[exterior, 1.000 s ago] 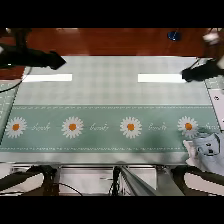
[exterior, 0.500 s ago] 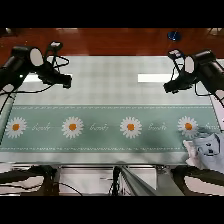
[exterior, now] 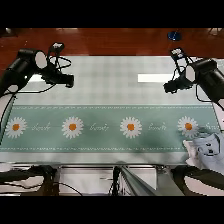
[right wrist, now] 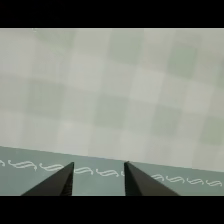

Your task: Fold the shirts.

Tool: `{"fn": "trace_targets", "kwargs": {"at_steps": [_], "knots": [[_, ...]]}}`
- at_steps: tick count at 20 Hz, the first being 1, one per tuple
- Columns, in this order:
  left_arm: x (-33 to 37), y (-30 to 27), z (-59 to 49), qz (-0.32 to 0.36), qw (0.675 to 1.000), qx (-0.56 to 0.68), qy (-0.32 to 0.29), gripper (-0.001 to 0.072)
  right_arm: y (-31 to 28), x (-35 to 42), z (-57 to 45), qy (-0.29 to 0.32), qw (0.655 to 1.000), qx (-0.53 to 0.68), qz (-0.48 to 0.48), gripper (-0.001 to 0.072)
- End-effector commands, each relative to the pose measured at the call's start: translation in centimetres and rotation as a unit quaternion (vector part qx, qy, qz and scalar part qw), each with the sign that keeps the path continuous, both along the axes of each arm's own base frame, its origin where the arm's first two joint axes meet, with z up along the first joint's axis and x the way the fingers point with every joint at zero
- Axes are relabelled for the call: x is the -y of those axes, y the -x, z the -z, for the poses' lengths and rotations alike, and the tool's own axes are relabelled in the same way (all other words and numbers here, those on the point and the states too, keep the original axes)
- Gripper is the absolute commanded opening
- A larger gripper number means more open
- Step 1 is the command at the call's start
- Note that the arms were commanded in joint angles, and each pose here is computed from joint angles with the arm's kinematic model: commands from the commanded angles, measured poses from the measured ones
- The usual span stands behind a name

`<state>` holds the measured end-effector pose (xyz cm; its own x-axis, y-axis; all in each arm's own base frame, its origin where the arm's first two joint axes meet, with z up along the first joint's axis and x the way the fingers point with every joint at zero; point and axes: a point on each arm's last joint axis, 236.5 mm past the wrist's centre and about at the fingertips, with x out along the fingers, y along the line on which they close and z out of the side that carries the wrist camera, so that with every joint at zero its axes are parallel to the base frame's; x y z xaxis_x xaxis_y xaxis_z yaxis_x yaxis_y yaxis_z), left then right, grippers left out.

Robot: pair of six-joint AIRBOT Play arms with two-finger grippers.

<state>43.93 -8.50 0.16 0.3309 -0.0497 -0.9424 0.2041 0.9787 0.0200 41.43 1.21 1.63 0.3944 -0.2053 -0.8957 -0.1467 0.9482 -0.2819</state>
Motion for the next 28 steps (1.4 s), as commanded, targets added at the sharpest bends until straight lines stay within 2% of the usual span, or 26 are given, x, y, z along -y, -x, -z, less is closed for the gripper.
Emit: {"fn": "trace_targets", "kwargs": {"at_steps": [1, 28], "knots": [[0.33, -0.01, 0.11, 0.003, 1.000, 0.001, 0.001, 0.0713, -0.66, -0.26, -0.22, -0.006, 1.000, 0.018, 0.000, 0.0402], [0.33, 0.01, 0.70, 0.003, 1.000, -0.006, -0.001, 0.0713, -0.66, -0.23, -0.24, -0.005, 1.000, 0.018, -0.001, 0.0403]]}}
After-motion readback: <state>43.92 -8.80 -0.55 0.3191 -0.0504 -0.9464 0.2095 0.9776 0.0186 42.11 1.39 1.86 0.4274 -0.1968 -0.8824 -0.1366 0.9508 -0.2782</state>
